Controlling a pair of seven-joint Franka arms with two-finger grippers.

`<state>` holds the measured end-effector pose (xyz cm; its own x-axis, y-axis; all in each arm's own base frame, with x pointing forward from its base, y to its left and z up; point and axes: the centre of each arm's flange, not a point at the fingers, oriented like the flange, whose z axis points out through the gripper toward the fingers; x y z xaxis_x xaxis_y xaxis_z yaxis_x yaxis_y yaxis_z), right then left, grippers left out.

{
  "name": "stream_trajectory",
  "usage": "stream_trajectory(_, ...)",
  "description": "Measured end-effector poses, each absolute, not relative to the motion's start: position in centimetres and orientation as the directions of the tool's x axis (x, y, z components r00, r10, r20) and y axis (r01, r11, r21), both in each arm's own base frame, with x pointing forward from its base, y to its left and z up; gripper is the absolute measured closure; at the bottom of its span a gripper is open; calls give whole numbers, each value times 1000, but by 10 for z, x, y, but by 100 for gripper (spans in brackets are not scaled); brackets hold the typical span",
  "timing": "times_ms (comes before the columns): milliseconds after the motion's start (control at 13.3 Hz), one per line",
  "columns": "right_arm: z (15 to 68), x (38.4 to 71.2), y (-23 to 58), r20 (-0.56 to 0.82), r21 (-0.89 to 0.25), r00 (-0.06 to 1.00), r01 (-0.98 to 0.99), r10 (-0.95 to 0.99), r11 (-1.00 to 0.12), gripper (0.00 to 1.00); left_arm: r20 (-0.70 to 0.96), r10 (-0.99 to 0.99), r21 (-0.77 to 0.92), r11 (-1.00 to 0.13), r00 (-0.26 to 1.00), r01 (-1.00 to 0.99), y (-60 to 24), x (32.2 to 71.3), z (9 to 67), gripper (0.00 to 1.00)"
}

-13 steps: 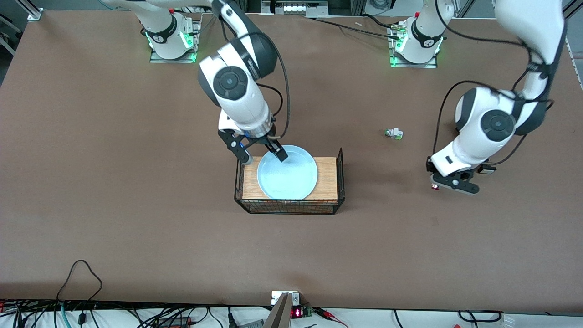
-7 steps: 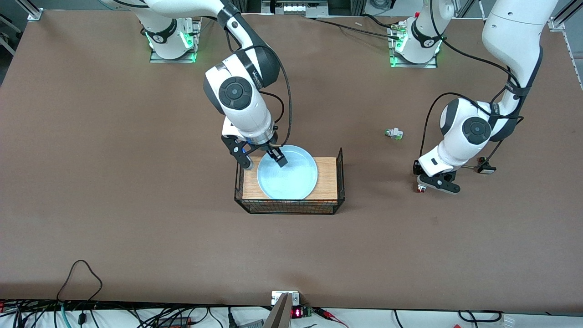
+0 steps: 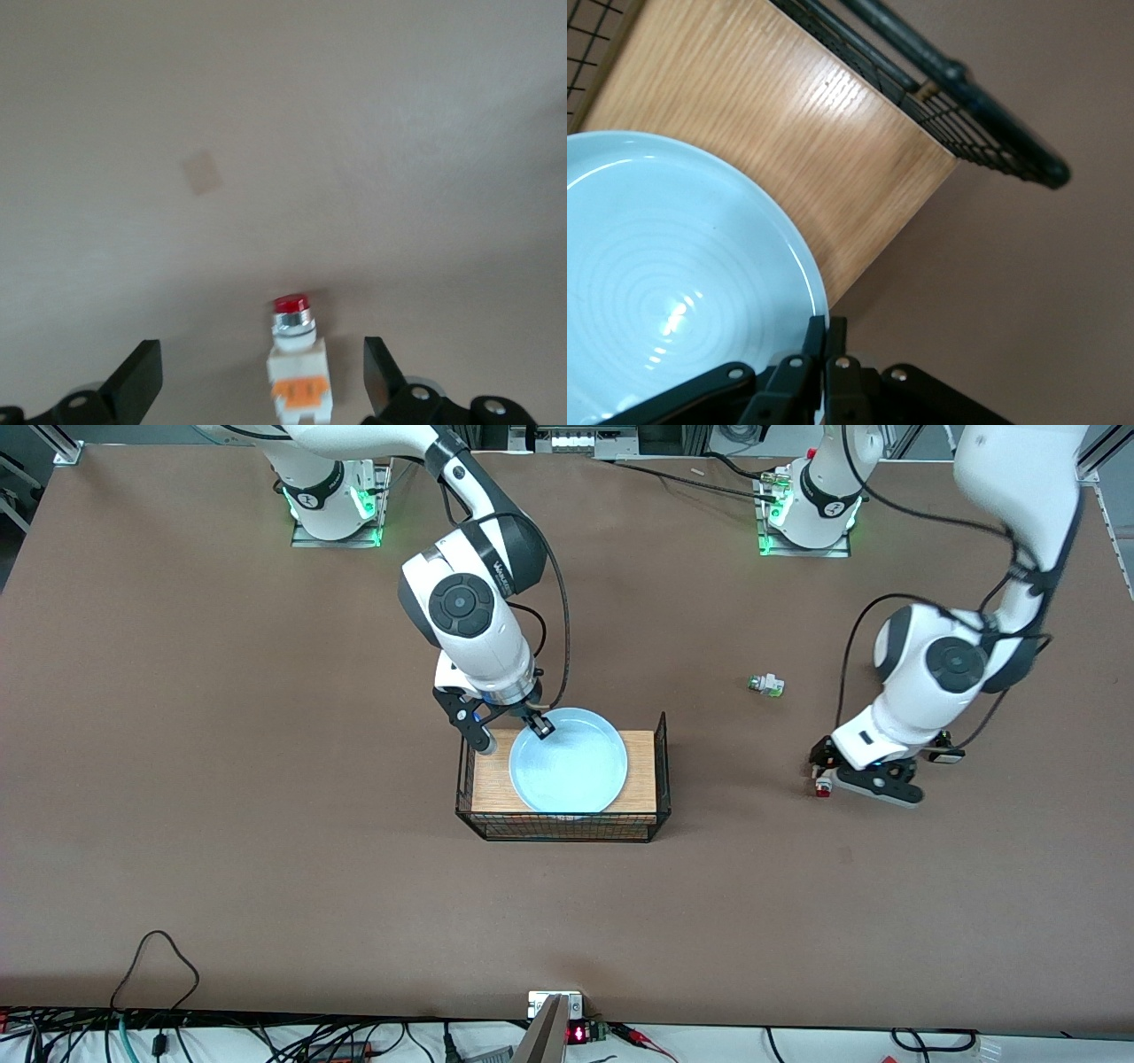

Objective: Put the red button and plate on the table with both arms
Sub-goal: 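Set the button down with the left gripper while the right gripper grasps the plate, then lift the blue plate out of the basket with the right gripper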

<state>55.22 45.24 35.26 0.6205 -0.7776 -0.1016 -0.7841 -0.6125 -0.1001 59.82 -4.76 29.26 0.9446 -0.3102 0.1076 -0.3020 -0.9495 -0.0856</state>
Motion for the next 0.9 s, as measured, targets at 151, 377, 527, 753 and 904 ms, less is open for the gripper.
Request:
stream_trajectory(151,353,552,453,-101,-101,627,-779,-772,-619,97,21,-261,-54,-964,965,-259,-55,606,363,0)
stream_trajectory(377,379,549,452,-105,-97,644,-765,-758,-636,97,-127,-213,-6,-976,969,-216,-57,603,463,0)
stream_trajectory(527,422,542,447,-113,-102,653,-758,-749,-645,97,-180,-199,-5,-979,963,-203,-52,598,512,0)
stream_trajectory(753,498,525,430,-122,-137,665,-747,-737,-651,97,-143,-188,-15,-981,972,-192,-48,591,566,0)
stream_trajectory(904,537,524,408,-121,-163,662,-748,-739,-643,97,-101,-182,-29,-982,978,-186,-46,581,593,0)
